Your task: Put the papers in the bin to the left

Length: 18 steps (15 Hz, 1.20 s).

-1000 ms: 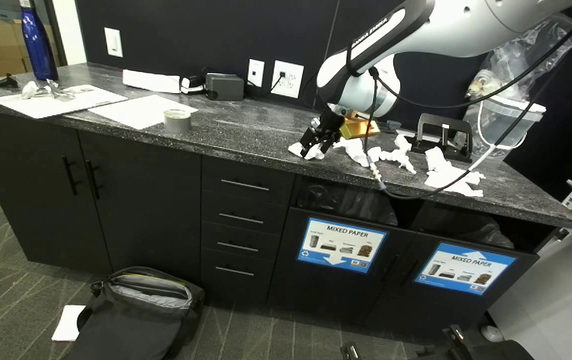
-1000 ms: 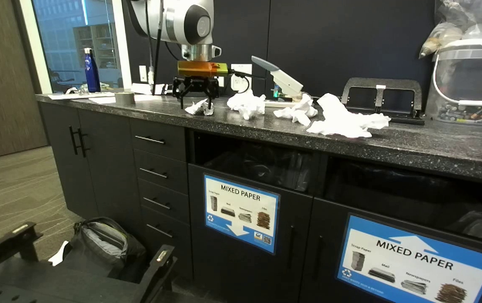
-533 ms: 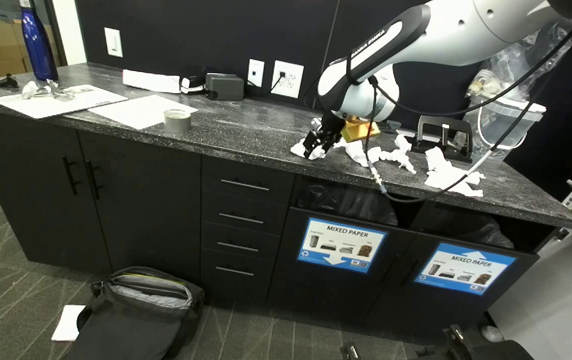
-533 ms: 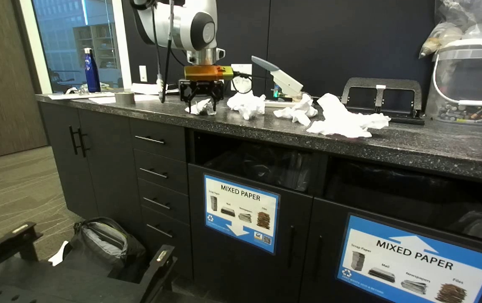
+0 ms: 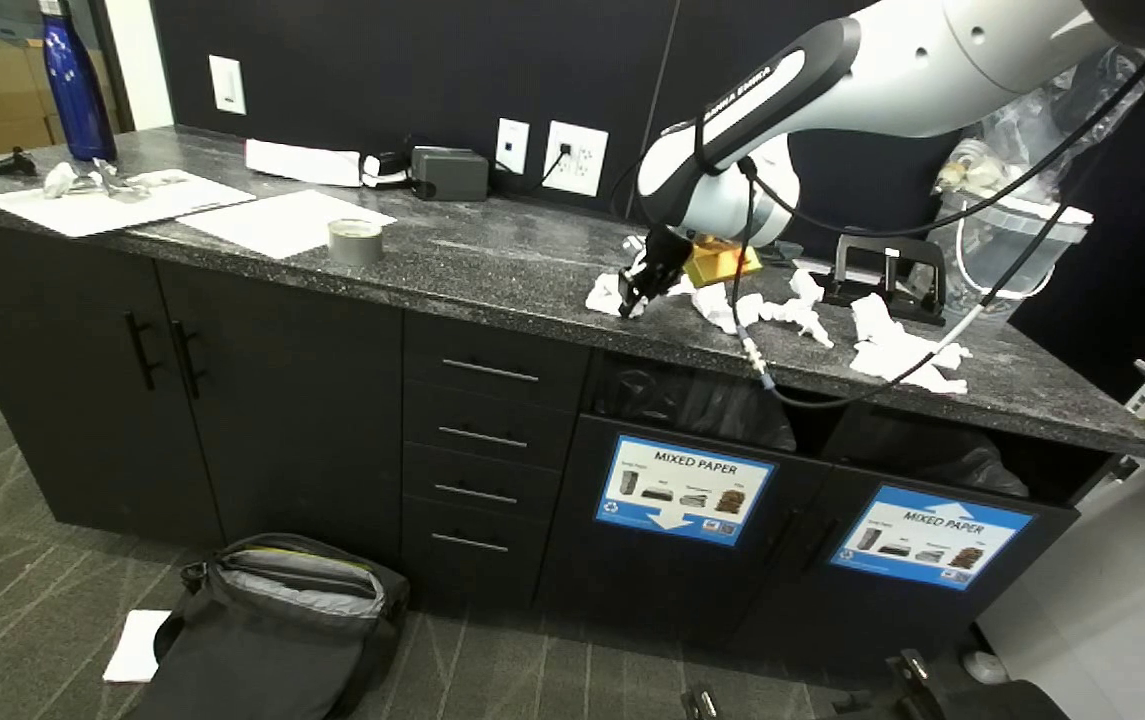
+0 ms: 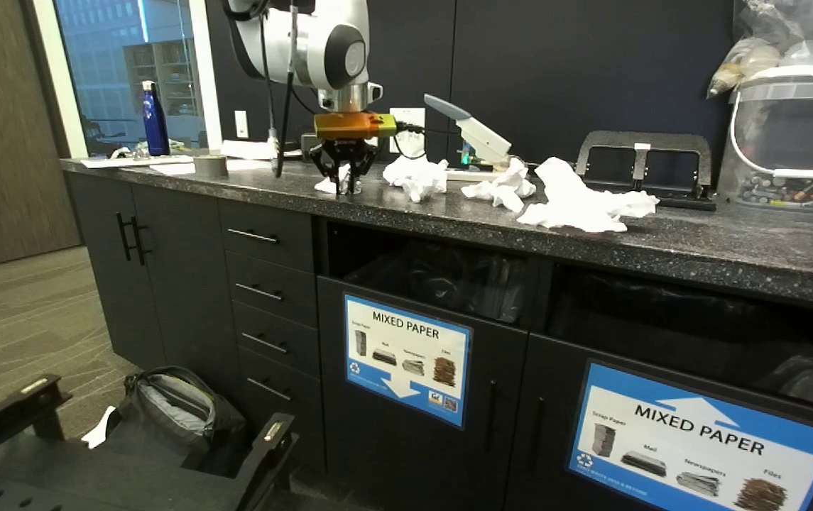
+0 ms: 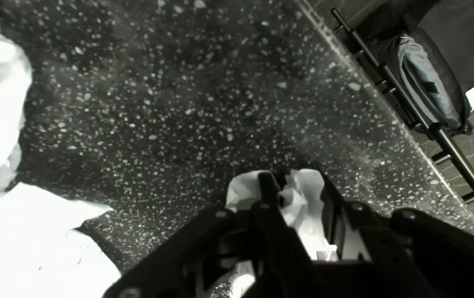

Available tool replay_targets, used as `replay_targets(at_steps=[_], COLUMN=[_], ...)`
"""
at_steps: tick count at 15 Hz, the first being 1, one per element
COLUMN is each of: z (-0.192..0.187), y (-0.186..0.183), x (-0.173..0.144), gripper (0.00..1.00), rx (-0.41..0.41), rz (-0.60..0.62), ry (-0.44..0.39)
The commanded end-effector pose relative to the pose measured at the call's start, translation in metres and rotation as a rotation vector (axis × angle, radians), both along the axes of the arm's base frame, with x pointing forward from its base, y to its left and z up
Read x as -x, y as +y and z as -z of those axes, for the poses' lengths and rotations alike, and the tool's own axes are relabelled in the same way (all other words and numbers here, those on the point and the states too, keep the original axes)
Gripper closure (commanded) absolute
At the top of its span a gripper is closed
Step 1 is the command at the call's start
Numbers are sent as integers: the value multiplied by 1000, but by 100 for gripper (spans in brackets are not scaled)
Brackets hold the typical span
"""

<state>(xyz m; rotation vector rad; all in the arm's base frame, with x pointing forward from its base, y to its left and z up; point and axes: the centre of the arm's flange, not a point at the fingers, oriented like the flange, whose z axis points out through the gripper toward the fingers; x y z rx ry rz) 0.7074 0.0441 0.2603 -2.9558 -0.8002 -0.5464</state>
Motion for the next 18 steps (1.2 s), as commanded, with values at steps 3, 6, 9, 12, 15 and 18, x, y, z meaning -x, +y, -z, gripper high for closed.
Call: replay_targets(at_steps=[3,6,9,12,15,18], z=[-8,-8,11,35,63,78], y=[-4,-7,-6,-5,-9,-12], x=[23,56,99,142,179,204], gripper=[97,94,92,94,92,93], rx=[17,31,39,25,14,-10], rz=[-66,-94,-72,-30,46,133], ry=[233,403,471,487,445,339])
